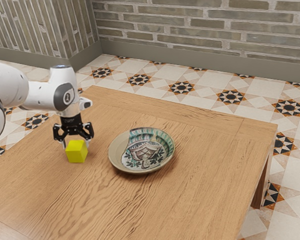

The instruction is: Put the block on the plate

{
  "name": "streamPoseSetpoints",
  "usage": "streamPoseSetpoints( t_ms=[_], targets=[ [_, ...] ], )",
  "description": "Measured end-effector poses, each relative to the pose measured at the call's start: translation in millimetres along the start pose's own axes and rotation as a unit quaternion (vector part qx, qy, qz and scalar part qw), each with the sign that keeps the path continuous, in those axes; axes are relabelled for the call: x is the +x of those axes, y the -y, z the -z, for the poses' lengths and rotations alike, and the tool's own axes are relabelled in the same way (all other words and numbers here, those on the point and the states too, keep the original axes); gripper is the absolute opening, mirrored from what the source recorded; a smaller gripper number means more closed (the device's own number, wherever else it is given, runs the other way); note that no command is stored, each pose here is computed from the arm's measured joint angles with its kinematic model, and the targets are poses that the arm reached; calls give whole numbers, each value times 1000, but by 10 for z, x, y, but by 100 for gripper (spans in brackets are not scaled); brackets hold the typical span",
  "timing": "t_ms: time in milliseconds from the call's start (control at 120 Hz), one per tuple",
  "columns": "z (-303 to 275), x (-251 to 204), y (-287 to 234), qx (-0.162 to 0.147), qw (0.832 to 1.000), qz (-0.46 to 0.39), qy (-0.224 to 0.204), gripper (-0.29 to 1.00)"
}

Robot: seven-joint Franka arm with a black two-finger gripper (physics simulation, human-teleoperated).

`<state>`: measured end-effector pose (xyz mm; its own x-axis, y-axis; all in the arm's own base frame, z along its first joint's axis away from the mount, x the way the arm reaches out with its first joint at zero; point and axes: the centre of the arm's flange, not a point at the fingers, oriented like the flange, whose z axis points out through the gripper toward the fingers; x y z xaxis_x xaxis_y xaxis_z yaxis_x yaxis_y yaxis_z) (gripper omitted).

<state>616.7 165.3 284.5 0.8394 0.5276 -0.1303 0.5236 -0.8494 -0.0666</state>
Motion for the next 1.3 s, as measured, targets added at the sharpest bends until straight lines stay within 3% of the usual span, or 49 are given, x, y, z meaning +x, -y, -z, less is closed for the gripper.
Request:
streamPoseSetpoints(
  t_ms=[525, 917, 1300],
  targets=[
    [-181, 49, 42, 1, 1000, -9, -15, 70],
    [-169, 29, 47, -4, 999, -27, -24, 47],
    [-55, 14, 22, -8, 999, -38, -33, 42]
  ],
)
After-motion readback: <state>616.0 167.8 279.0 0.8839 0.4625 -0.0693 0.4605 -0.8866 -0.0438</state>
